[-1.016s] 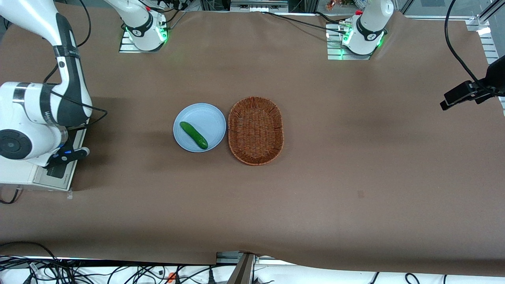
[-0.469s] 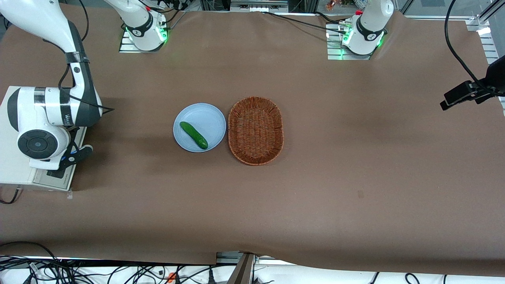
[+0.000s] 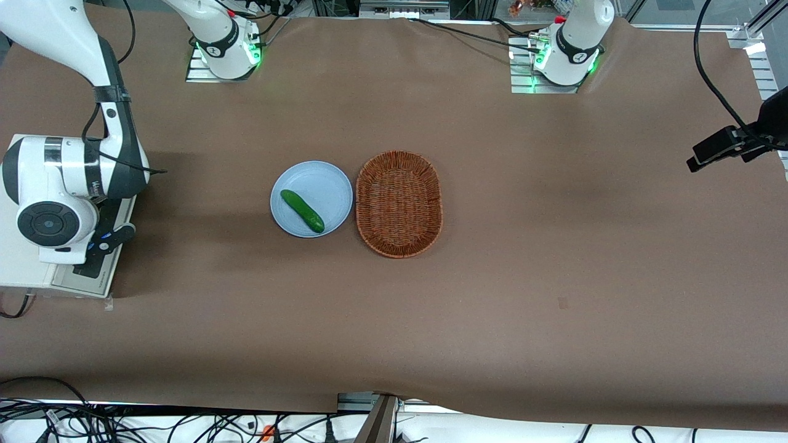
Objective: Open oven door with right arm only
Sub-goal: 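Position the right gripper fingers under the silver door handle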
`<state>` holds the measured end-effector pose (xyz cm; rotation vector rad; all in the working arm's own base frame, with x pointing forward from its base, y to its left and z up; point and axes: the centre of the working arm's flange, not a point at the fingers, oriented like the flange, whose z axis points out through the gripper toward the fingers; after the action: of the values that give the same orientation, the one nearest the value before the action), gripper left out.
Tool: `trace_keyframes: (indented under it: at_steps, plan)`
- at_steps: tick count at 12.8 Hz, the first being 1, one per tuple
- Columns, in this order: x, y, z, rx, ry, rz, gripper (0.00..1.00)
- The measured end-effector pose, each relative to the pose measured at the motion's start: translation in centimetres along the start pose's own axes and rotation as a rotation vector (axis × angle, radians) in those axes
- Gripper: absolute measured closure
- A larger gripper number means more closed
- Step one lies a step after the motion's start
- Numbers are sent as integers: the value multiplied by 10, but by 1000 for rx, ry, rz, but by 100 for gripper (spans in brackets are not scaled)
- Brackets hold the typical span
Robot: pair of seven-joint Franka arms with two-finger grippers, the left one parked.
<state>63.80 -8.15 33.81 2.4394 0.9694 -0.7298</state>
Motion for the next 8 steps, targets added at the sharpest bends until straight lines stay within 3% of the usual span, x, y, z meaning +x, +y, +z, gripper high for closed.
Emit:
trace_keyframes:
  at_steps: [8]
  plan:
    - [2, 0, 2, -9, 13, -4, 99]
